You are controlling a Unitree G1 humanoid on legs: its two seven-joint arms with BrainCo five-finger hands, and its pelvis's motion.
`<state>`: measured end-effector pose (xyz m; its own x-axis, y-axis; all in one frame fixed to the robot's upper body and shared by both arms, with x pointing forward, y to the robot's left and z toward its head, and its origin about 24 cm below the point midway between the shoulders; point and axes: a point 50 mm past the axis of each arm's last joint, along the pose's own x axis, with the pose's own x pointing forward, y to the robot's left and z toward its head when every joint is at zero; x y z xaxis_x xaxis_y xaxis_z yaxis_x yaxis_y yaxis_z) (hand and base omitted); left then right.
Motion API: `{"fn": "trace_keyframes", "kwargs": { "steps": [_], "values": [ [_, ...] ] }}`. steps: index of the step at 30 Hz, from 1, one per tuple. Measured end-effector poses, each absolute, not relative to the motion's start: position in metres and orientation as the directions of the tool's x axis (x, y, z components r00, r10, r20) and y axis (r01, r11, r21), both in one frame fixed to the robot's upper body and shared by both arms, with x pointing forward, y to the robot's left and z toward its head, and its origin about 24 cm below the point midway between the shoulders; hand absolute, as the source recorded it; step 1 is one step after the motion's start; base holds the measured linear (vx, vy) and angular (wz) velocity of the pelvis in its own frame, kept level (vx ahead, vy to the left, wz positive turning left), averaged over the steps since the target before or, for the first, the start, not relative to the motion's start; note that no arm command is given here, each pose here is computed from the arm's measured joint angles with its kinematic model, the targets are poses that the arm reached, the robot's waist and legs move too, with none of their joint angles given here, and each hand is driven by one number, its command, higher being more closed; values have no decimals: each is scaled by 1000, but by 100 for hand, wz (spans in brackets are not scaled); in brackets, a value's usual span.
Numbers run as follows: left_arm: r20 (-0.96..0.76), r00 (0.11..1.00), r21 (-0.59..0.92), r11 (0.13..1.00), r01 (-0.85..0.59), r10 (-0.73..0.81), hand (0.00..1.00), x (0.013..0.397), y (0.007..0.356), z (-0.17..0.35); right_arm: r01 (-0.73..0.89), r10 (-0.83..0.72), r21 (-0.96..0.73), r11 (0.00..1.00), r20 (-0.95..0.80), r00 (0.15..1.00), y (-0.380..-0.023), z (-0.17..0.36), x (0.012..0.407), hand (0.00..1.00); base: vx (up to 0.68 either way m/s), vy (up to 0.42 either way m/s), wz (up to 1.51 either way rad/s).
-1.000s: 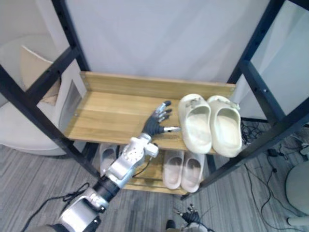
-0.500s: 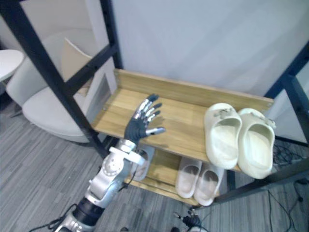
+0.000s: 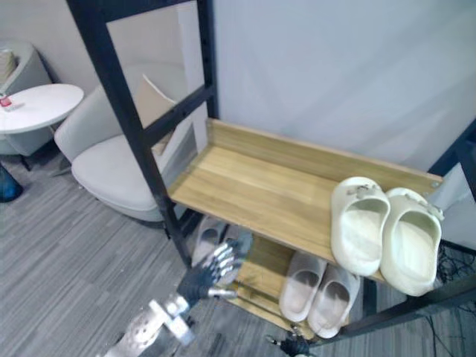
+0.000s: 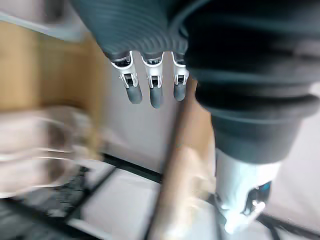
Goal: Organize the slippers on the shoe rack
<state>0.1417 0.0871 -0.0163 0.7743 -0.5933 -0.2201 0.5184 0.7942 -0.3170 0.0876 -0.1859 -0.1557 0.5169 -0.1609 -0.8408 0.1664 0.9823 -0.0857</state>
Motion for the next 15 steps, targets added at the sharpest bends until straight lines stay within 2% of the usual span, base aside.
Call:
{"fn": "trace_keyframes", "kwargs": {
  "steps": [2,3,7,10,11,15],
  "values": [
    [-330,758,-309,823,477,-563,0,135,95,-42,163,-157,-84,983,-841,517,-185,-156,88,0,-16,0,6],
    [-432,752,-286,866,410,-498,0,130,105,-65,157,-152,-81,984,-842,518,-184,-156,88,0,-6,-1,4],
    [-634,707,-167,948,271,-314,0,126,129,-110,136,-138,-79,988,-847,514,-180,-158,88,0,6,-3,7],
    [-716,669,-60,973,223,-197,0,124,145,-127,134,-135,-76,988,-846,516,-179,-158,89,0,8,1,2],
    [-754,649,17,986,169,-98,0,123,159,-135,131,-134,-77,988,-850,510,-178,-159,90,0,-1,9,-6],
    [-806,586,134,990,44,83,0,111,189,-146,131,-135,-78,988,-851,508,-178,-159,93,0,15,16,-18]
  ]
}}
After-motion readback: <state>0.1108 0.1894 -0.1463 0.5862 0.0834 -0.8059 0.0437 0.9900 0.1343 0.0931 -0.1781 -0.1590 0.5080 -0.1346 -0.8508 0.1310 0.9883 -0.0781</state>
